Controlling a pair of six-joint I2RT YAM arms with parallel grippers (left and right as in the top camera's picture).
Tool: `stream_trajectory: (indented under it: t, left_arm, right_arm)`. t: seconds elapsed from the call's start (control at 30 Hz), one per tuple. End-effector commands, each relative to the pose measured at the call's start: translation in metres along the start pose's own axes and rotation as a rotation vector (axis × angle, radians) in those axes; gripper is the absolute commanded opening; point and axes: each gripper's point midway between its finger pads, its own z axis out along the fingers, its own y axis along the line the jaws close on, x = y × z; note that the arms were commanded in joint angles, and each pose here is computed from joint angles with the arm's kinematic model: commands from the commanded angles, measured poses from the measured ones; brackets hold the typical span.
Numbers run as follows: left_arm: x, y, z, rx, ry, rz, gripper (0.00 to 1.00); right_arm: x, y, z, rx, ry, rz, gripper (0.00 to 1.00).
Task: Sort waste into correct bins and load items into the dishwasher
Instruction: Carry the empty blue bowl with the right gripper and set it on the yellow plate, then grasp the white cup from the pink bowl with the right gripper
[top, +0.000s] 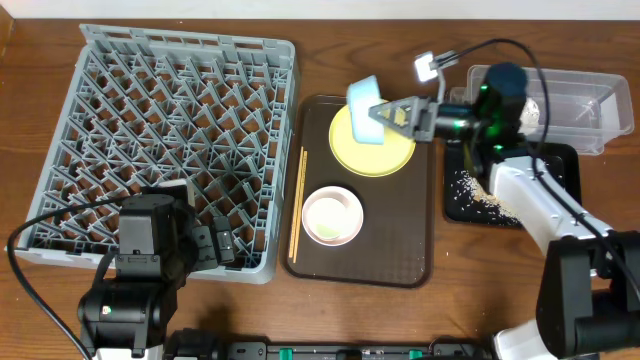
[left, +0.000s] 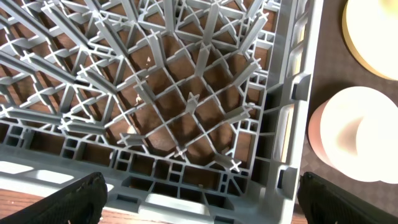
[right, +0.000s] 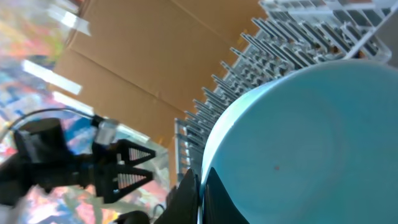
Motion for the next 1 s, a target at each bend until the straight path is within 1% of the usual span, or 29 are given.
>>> stream_trajectory:
  t: [0.0, 0.07, 0.2, 0.27, 0.33, 0.4, 0.5, 0.53, 0.63, 0.7, 0.9, 0.97]
  left_arm:
    - [-0.005, -0.001, -0.004, 0.004, -0.014, -0.002, 0.98]
    - [-0.005, -0.001, -0.004, 0.004, -0.014, -0.002, 0.98]
    - [-0.005, -0.001, -0.004, 0.003, -0.014, -0.002, 0.98]
    - [-0.005, -0.002, -0.004, 0.004, -0.014, -0.002, 0.98]
    - [-0.005, -0.001, -0.004, 0.003, -0.015, -0.002, 0.98]
    - [-0.005, -0.001, -0.004, 0.003, -0.015, -0.002, 0.98]
    - [-0.005, -0.001, -0.004, 0.003, -0.015, -0.001, 0.98]
    - [-0.005, -0.001, -0.004, 0.003, -0.015, -0.002, 0.98]
    - [-0.005, -0.001, -0.004, 0.003, -0.015, -0.001, 0.98]
    - [-0.005, -0.001, -0.004, 0.004, -0.014, -0.002, 0.98]
    - [-0.005, -0.001, -0.004, 0.004, -0.014, -0.002, 0.98]
    - [-0.005, -0.001, -0.004, 0.003, -0.014, -0.002, 0.98]
  right_arm:
    - [-0.003, -0.013, 0.013, 0.112, -0.045, -0.103, 0.02]
    - [-0.001, -0.031, 0.014, 0.207, -0.065, -0.082, 0.02]
    - [0.004, -0.049, 0.017, 0.318, -0.057, -0.126, 0.02]
    - [0.013, -0.07, 0.016, 0.482, 0.005, -0.173, 0.02]
    - [0.023, -0.092, 0.006, 0.76, 0.14, -0.303, 0.01]
    - [0.024, -0.102, -0.005, 0.974, 0.229, -0.431, 0.01]
    - [0.03, -0.102, 0.003, 1.041, 0.319, -0.589, 0.01]
    - [0.033, -0.105, 0.005, 1.058, 0.339, -0.612, 0.01]
    - [0.043, -0.115, 0.013, 1.063, 0.37, -0.614, 0.01]
    - [0.051, -0.131, 0.018, 1.064, 0.395, -0.599, 0.01]
    - [0.079, -0.158, 0.031, 1.005, 0.466, -0.533, 0.01]
    - [0.08, -0.157, 0.032, 1.002, 0.46, -0.518, 0.11]
